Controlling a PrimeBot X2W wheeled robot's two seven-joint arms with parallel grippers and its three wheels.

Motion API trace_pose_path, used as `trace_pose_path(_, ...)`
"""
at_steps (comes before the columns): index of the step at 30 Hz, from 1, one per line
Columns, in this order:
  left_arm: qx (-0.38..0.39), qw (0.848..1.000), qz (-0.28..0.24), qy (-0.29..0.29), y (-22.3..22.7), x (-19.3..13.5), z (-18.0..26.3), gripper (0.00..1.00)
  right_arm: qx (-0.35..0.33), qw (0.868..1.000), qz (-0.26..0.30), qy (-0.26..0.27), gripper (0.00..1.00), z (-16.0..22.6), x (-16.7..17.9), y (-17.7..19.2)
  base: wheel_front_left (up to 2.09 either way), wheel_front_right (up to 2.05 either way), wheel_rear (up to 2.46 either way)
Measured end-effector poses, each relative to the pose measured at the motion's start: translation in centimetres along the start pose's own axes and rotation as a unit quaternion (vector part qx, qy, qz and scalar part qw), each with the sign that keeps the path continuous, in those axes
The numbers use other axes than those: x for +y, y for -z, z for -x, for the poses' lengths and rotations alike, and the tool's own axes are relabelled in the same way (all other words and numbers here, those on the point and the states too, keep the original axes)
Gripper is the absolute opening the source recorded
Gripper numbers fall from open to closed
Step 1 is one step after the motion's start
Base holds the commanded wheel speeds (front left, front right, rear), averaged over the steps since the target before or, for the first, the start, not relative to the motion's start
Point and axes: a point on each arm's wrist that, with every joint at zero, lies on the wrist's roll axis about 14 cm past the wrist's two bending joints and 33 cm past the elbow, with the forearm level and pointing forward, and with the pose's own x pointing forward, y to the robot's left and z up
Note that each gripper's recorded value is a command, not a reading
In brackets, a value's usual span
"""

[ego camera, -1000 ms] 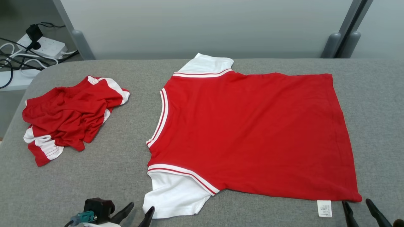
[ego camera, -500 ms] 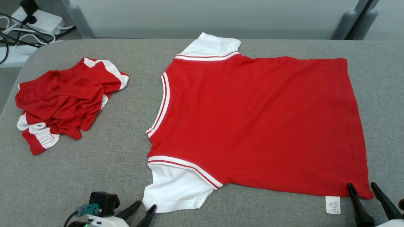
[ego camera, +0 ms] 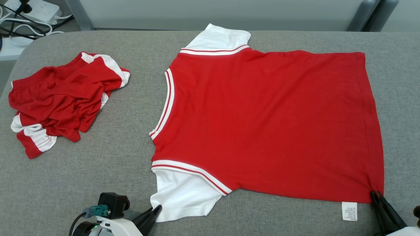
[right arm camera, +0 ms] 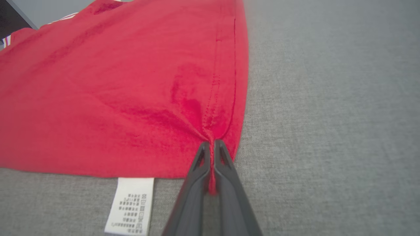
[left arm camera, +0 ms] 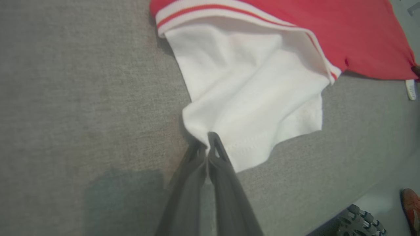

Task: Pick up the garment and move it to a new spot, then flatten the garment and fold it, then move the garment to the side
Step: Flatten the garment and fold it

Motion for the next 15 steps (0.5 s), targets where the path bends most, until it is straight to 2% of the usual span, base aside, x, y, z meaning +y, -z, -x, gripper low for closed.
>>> trace_pose_path(9, 0.001, 1.000, -0.018, 0.021, -1.0, -0.8, -0.1, 0.00, -0.006, 1.000, 0.008, -0.007, 0.00, 0.9, 0.1, -0.5, 0.00, 0.00, 0.00)
trace_pose_path(15, 0.015, 0.999, -0.026, 0.019, -2.2, -0.3, 1.7, 0.00, -0.009, 1.000, 0.009, -0.018, 0.00, 2.1, 0.4, -1.3, 0.00, 0.00, 0.00)
